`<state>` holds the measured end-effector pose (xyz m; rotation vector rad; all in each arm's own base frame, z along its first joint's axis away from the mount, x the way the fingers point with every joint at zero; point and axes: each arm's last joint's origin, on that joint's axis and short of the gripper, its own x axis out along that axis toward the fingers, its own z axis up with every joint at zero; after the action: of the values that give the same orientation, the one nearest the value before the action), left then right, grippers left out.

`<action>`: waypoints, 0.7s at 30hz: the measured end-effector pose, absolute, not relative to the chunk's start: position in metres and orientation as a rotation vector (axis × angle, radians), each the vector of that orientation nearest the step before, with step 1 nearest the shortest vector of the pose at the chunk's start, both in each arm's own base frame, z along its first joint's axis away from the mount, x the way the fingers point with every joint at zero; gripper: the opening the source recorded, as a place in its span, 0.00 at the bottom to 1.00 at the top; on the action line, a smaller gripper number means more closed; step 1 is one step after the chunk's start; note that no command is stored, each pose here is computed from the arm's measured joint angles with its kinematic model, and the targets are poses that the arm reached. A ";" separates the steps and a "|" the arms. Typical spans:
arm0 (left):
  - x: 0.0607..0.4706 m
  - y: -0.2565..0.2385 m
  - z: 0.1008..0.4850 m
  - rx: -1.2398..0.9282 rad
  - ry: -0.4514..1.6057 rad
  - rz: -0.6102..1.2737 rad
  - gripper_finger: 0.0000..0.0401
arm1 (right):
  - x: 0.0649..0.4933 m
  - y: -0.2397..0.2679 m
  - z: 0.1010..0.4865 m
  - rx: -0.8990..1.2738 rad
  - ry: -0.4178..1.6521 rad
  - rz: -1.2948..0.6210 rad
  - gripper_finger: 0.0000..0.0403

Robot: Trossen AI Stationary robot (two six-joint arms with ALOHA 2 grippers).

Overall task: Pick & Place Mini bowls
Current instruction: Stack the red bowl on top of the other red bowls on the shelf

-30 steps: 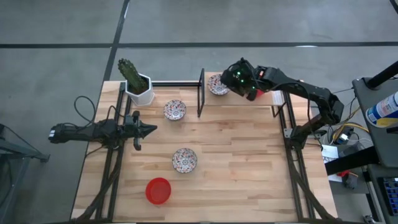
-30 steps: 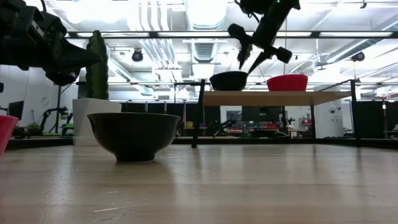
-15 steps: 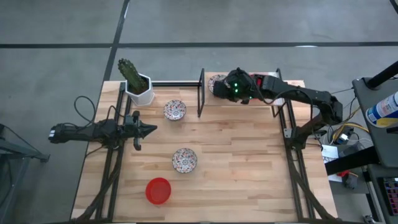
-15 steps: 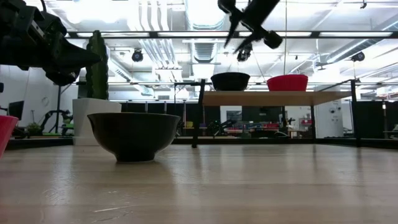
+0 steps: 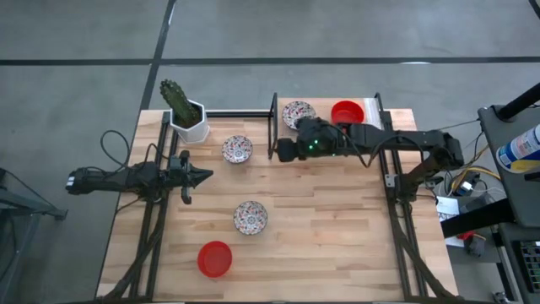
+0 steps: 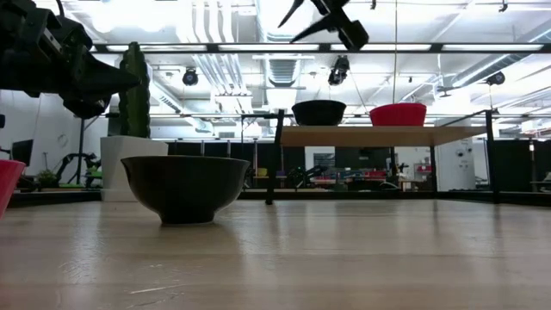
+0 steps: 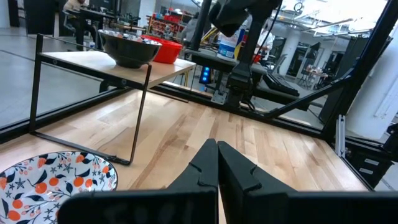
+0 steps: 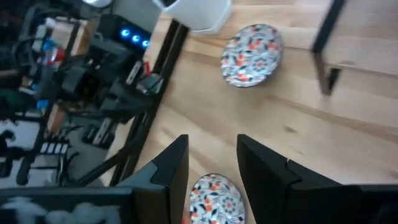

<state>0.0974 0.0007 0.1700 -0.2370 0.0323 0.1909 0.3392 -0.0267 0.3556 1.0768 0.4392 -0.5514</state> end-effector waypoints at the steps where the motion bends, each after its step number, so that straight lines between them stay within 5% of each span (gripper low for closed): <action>1: 0.097 0.001 0.170 -0.237 0.032 0.190 0.00 | 0.341 -0.022 0.355 1.063 0.444 -0.533 0.33; 21: 0.098 0.001 0.170 -0.271 0.023 0.191 0.00 | 0.397 0.065 0.304 1.088 0.495 -0.319 0.33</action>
<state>0.0976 0.0007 0.1703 -0.2707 0.0230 0.1908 0.3970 0.0648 0.3037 1.0880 0.4949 -0.3187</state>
